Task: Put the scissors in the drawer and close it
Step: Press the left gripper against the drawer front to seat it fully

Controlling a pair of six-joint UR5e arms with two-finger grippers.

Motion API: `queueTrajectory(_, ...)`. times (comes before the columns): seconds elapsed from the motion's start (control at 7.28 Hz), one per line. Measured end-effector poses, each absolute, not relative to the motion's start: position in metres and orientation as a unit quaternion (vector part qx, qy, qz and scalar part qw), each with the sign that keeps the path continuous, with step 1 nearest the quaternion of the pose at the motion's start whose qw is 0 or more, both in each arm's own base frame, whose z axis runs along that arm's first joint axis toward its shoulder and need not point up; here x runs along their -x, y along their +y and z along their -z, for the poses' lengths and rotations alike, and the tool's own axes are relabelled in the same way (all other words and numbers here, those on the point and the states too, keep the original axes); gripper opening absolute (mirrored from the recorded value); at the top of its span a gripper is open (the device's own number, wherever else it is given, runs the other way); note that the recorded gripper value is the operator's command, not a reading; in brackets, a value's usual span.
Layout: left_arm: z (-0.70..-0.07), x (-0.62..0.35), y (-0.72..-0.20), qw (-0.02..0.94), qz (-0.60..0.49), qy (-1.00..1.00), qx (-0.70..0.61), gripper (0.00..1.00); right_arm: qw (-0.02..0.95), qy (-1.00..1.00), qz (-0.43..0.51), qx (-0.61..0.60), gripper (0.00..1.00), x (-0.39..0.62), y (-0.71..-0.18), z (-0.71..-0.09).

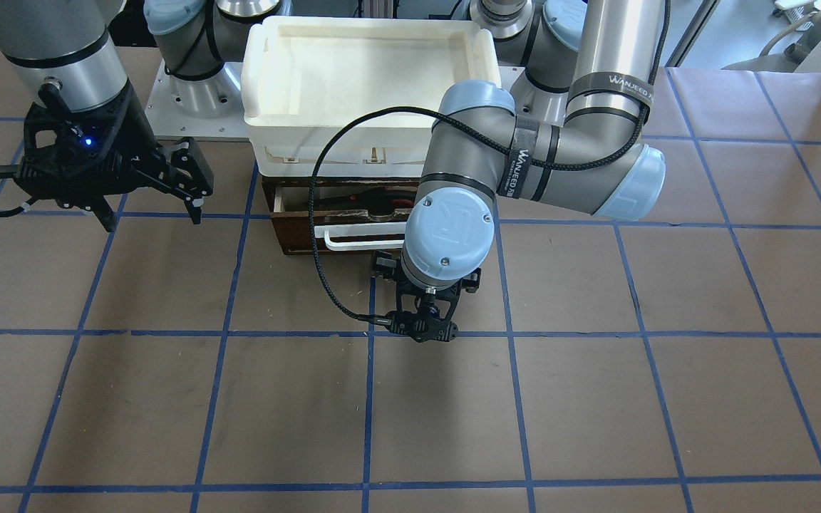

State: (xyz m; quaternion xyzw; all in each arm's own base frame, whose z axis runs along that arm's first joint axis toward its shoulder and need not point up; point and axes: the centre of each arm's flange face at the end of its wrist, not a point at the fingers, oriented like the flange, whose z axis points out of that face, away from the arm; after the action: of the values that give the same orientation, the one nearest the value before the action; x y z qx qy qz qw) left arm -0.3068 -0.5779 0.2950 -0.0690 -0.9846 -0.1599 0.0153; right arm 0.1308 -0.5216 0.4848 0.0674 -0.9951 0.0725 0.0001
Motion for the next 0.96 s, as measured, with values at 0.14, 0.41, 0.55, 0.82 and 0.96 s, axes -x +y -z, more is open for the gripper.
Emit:
queueTrajectory(0.14, -0.293, 0.311, -0.575, 0.012, 0.162, -0.985, 0.058, 1.00, 0.000, -0.995, -0.073, -0.067, 1.00, -0.131, -0.522, -0.485)
queueTrajectory(0.41, -0.289, 0.317, -0.569, 0.006, 0.169, -0.985, 0.047, 1.00, 0.000, -0.995, -0.072, -0.067, 1.00, -0.131, -0.522, -0.485)
queueTrajectory(0.55, -0.290, 0.317, -0.565, 0.003, 0.178, -0.983, 0.043, 1.00, 0.000, -0.995, -0.073, -0.067, 1.00, -0.131, -0.522, -0.485)
queueTrajectory(0.82, -0.290, 0.317, -0.558, 0.002, 0.197, -0.980, 0.039, 1.00, 0.000, -0.995, -0.073, -0.067, 1.00, -0.131, -0.521, -0.485)
queueTrajectory(0.96, -0.290, 0.318, -0.556, 0.008, 0.202, -0.979, 0.036, 1.00, 0.000, -0.995, -0.073, -0.067, 1.00, -0.131, -0.522, -0.485)
